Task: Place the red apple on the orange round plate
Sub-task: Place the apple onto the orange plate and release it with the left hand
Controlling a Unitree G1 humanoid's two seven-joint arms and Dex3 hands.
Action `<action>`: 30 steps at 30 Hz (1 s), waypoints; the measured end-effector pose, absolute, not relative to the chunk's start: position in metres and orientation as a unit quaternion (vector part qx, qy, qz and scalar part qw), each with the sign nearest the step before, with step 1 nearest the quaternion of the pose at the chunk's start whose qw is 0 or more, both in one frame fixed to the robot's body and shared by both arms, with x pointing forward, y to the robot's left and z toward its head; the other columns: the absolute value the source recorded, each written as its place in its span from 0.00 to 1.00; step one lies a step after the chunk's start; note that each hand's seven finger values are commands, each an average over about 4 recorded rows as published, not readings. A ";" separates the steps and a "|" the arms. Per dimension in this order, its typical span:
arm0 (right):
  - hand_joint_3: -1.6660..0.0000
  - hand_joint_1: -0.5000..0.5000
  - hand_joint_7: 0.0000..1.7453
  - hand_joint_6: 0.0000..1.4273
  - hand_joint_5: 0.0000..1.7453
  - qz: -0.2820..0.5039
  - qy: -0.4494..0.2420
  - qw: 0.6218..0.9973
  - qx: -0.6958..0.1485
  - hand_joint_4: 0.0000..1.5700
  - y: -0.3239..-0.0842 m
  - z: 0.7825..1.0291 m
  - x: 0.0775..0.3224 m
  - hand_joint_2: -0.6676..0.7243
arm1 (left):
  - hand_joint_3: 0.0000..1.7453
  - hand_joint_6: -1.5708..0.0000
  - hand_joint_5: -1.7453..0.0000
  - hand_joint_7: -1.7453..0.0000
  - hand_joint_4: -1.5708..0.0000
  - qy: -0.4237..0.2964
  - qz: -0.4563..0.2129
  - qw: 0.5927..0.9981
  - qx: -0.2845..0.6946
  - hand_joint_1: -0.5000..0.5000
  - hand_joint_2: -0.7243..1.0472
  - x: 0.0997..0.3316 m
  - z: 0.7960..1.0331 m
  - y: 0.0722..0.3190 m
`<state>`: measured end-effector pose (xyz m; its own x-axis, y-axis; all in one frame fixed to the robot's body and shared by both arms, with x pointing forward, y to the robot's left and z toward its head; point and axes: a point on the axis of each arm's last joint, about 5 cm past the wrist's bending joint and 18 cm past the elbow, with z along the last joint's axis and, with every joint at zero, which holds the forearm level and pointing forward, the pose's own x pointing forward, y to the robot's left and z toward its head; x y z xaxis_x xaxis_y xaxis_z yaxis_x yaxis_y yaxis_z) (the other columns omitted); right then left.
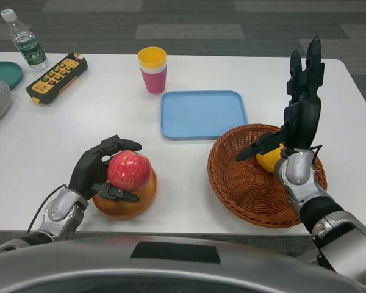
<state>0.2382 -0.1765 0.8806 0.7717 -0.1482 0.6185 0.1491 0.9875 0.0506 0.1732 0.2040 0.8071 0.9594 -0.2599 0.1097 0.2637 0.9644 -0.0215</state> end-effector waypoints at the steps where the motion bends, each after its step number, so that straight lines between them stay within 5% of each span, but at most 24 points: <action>1: 1.00 0.33 0.00 0.00 0.00 -0.079 -0.329 0.941 -0.001 0.05 -0.176 0.881 0.238 0.93 | 0.01 0.47 0.00 0.40 0.08 -0.056 -0.128 0.990 -0.011 1.00 0.70 0.173 0.808 0.208; 13: 1.00 0.33 0.00 0.00 0.00 -0.075 -0.328 0.942 -0.001 0.05 -0.176 0.880 0.238 0.95 | 0.03 0.47 0.00 0.36 0.07 -0.071 -0.110 0.991 0.031 1.00 0.75 0.167 0.816 0.232; 30: 1.00 0.33 0.00 0.00 0.00 -0.075 -0.327 0.942 0.000 0.05 -0.175 0.880 0.238 0.95 | 0.04 0.46 0.00 0.38 0.07 -0.016 -0.148 0.988 0.039 1.00 0.74 0.169 0.804 0.219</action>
<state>0.2381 -0.1753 0.8802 0.7744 -0.1419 0.6166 0.1419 0.9887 0.0494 0.1687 0.2186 0.8041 0.9559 -0.2928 0.0204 0.2903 0.9534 0.0816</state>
